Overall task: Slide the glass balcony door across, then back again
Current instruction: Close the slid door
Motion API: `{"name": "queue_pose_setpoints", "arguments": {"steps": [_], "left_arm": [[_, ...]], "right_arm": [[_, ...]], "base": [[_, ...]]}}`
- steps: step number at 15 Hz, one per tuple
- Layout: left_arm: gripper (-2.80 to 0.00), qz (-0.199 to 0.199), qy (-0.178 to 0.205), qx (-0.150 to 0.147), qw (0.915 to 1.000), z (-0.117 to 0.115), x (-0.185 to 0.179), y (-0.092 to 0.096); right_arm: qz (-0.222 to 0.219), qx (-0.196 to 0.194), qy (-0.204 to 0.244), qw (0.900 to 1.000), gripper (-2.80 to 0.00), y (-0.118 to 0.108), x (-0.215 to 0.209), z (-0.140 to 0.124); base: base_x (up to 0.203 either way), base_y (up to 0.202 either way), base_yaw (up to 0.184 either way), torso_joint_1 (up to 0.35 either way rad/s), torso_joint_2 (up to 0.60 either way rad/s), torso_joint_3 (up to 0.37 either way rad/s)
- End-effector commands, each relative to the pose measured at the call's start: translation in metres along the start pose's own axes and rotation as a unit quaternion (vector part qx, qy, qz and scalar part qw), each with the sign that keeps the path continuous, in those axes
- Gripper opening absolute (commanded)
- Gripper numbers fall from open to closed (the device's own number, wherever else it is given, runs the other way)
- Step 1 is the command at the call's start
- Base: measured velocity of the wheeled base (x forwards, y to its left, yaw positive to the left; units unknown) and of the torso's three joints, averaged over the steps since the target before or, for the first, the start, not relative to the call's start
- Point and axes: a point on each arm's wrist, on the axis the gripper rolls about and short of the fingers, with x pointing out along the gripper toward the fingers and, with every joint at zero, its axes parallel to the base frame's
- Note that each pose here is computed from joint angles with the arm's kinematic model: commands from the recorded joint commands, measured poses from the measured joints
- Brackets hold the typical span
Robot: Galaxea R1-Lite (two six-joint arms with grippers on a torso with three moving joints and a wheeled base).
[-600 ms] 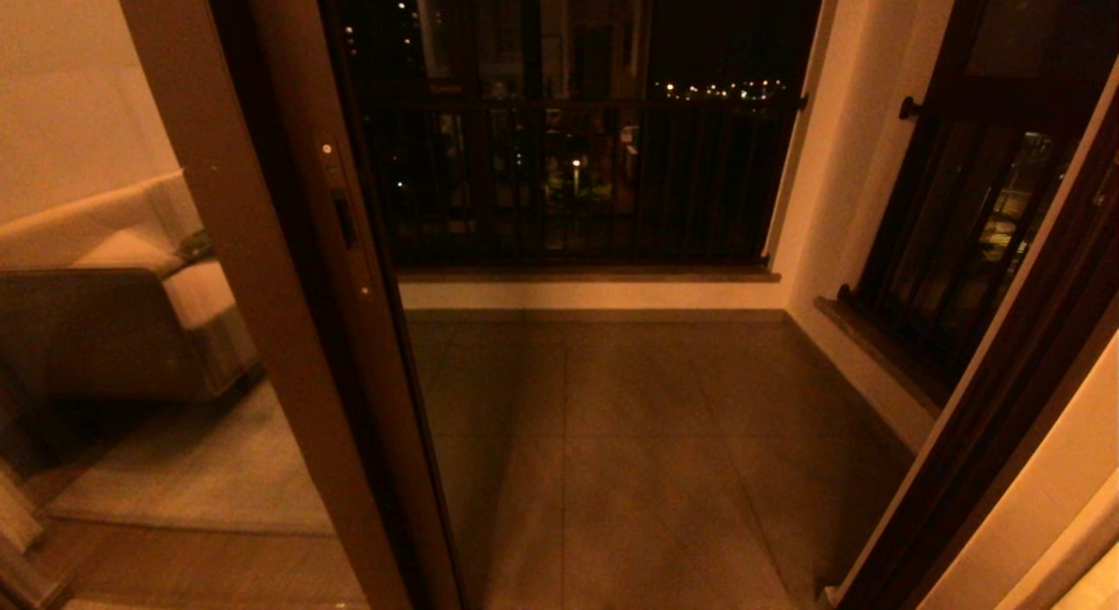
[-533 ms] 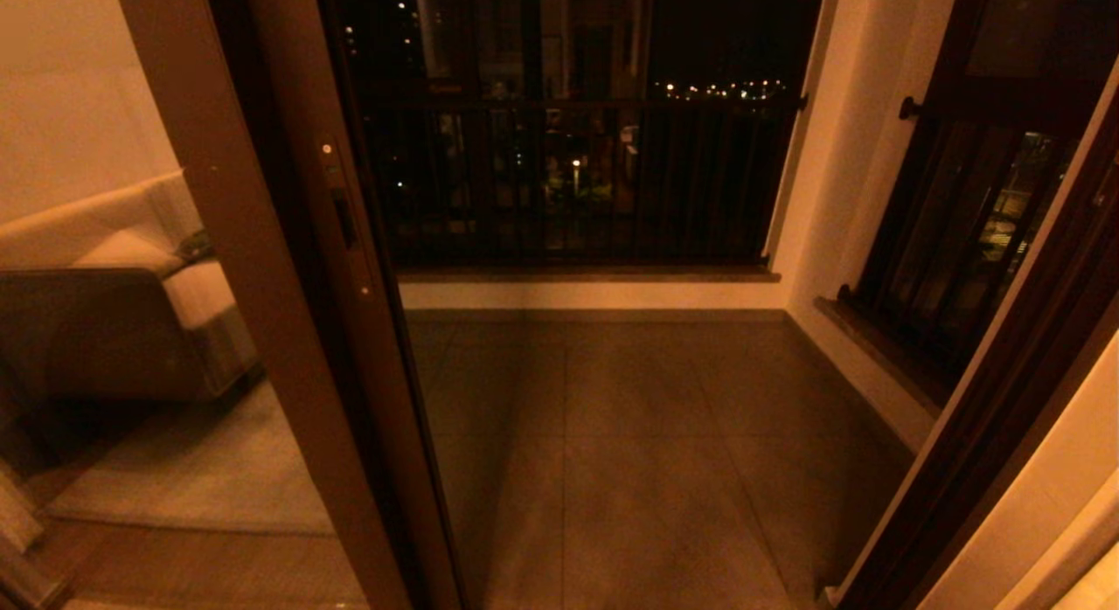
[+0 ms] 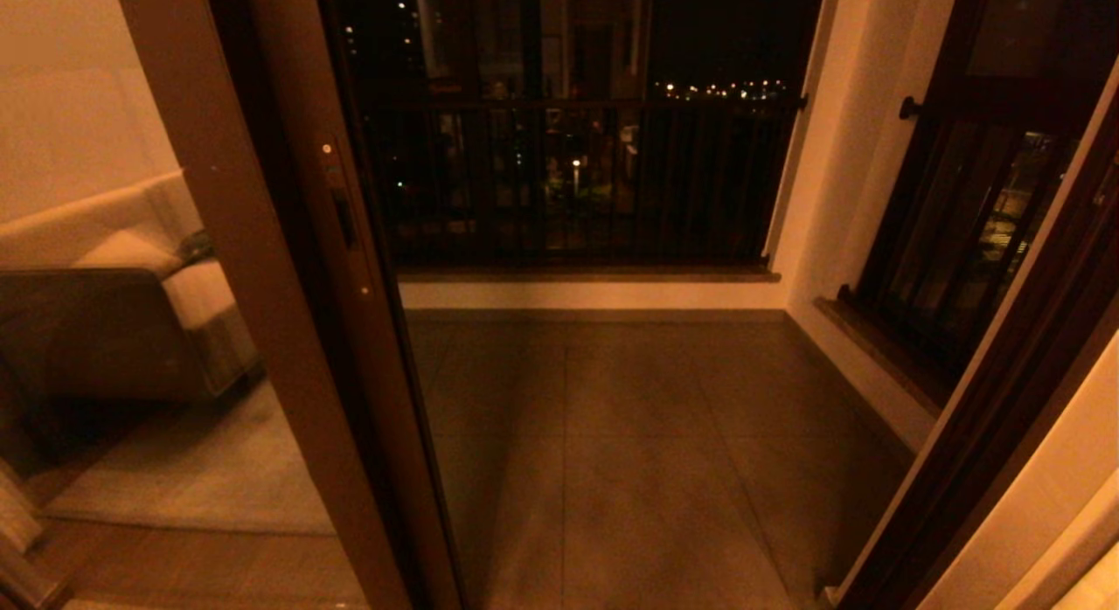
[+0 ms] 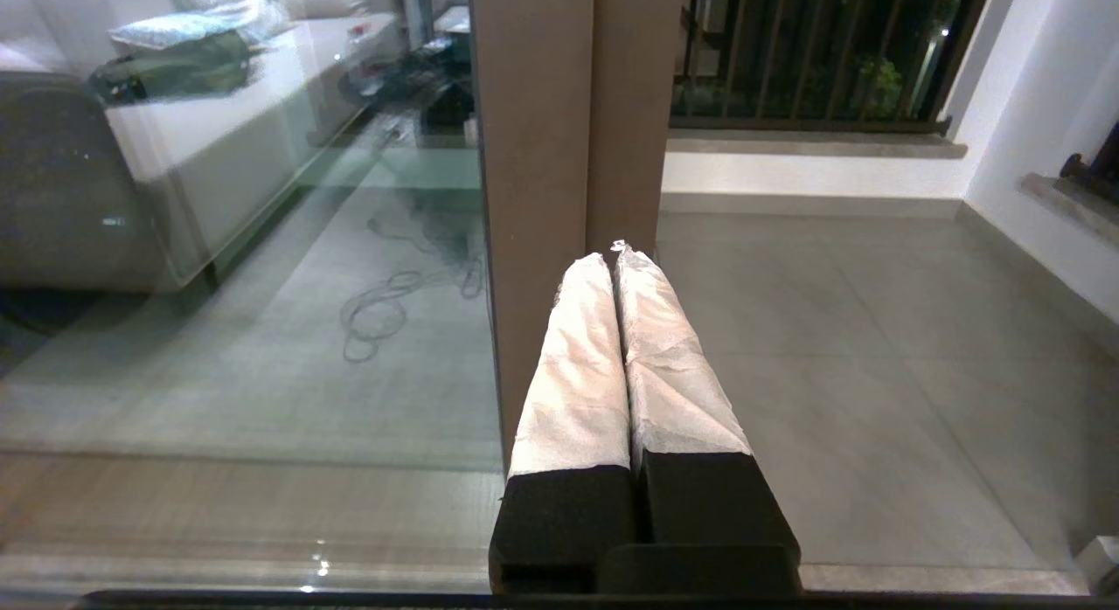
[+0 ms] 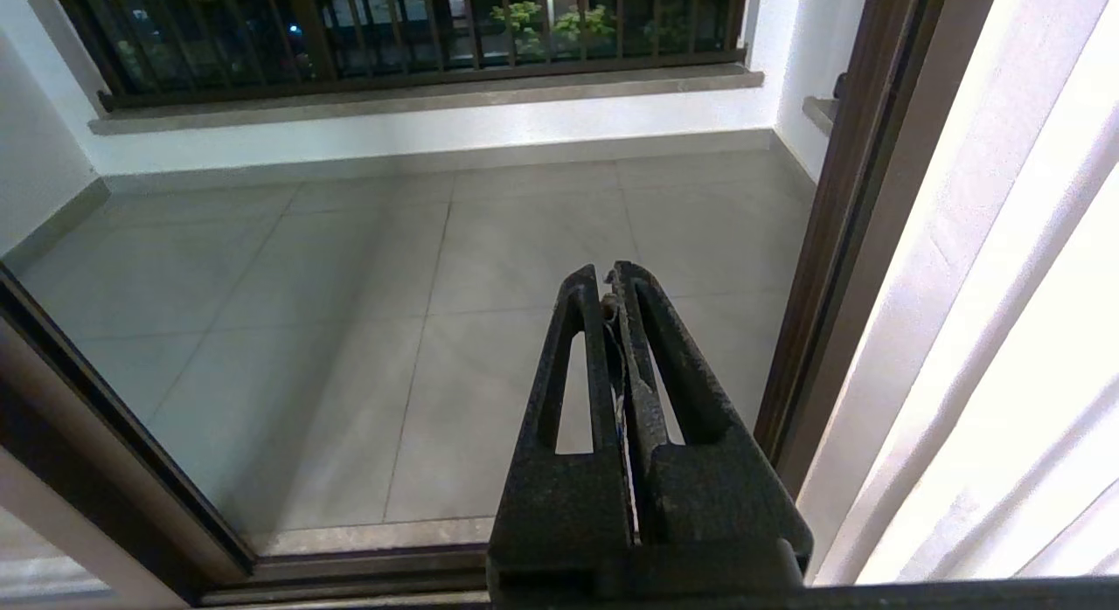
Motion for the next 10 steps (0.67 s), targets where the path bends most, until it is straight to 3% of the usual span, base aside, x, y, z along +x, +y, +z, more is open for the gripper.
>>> {"name": "queue_pose_setpoints", "arguments": {"steps": [1,5,6,9,10], "left_arm": [[-2.80,0.000,0.016,0.000,0.9999,-0.009,0.002,0.000],[-2.80,0.000,0.014,0.000,0.9999,-0.008,0.002,0.000],[-2.80,-0.002,-0.003,0.000,1.0000,0.003,0.000,0.000],[-2.80,-0.025,-0.071,0.004,0.9972,0.082,-0.013,-0.002],[-2.80,-0.036,-0.067,0.005,0.9971,0.108,-0.008,-0.002]], "right_arm": [[0.000,0.000,0.000,1.000,-2.80,0.000,0.000,0.000],[0.000,0.000,0.000,1.000,-2.80,0.000,0.000,0.000],[0.000,0.000,0.000,1.000,-2.80,0.000,0.000,0.000],[0.000,0.000,0.000,1.000,-2.80,0.000,0.000,0.000],[0.000,0.000,0.000,1.000,-2.80,0.000,0.000,0.000]], "base": [[0.000,0.000,0.000,0.000,0.00,0.000],[0.000,0.000,0.000,0.000,0.00,0.000],[0.000,0.000,0.000,0.000,0.00,0.000],[0.000,0.000,0.000,0.000,0.00,0.000],[0.000,0.000,0.000,0.000,0.00,0.000]]}}
